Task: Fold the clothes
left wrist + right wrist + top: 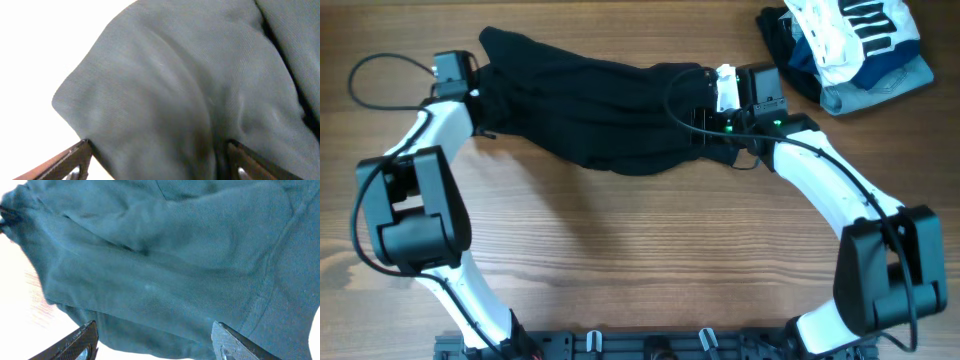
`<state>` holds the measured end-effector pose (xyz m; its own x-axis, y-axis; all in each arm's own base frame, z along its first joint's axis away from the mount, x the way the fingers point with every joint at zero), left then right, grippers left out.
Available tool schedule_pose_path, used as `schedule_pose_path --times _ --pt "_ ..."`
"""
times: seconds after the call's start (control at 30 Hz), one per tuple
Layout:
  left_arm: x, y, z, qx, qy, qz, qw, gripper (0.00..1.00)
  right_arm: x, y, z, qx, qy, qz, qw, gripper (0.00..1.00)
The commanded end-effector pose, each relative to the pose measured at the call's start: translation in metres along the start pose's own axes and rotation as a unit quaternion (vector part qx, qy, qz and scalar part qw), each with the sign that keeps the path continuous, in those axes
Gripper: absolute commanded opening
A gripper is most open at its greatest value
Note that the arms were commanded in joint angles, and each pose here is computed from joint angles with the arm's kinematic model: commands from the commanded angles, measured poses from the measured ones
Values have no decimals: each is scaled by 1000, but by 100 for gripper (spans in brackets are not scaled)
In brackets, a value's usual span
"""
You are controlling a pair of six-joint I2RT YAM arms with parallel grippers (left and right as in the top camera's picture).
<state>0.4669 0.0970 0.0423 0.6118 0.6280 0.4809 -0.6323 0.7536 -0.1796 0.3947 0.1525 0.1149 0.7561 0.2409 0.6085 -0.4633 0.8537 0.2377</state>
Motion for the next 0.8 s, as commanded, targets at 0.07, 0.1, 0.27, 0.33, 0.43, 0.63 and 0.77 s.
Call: schedule_pose_path --times 0.07,0.1,0.27,0.33,0.43,0.63,0.77 --pt "7 4 -4 -8 -7 31 999 54 -24 -13 -29 -11 43 -5 999 71" --pt "7 3 -4 -9 -8 31 999 42 -27 -13 -30 -9 49 -7 999 69" --pt "11 2 -2 -12 -14 32 999 4 -27 5 -30 56 45 18 997 66" --pt "12 2 7 -11 -12 31 999 4 -29 11 -33 63 49 30 996 66" --pt "16 -3 37 -15 -15 27 999 4 -34 24 -37 75 60 51 994 66" --pt "42 -10 129 -50 -66 33 996 4 -55 49 -43 55 113 65 990 66" --pt "48 -8 177 -68 -94 36 993 4 -69 46 -49 23 139 49 989 65"
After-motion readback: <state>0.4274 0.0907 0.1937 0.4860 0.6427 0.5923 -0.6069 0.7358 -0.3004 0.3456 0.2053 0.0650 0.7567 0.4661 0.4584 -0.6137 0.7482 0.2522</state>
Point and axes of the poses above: each gripper's point midway between its finger pads, its own z axis back along the fingers, its own y axis along the line the jaws close on, x = y × z, the point moved 3 cm from there along z, back along the fingers, and after that the axes turned 14 degrees about z, right-handed, at the moved point
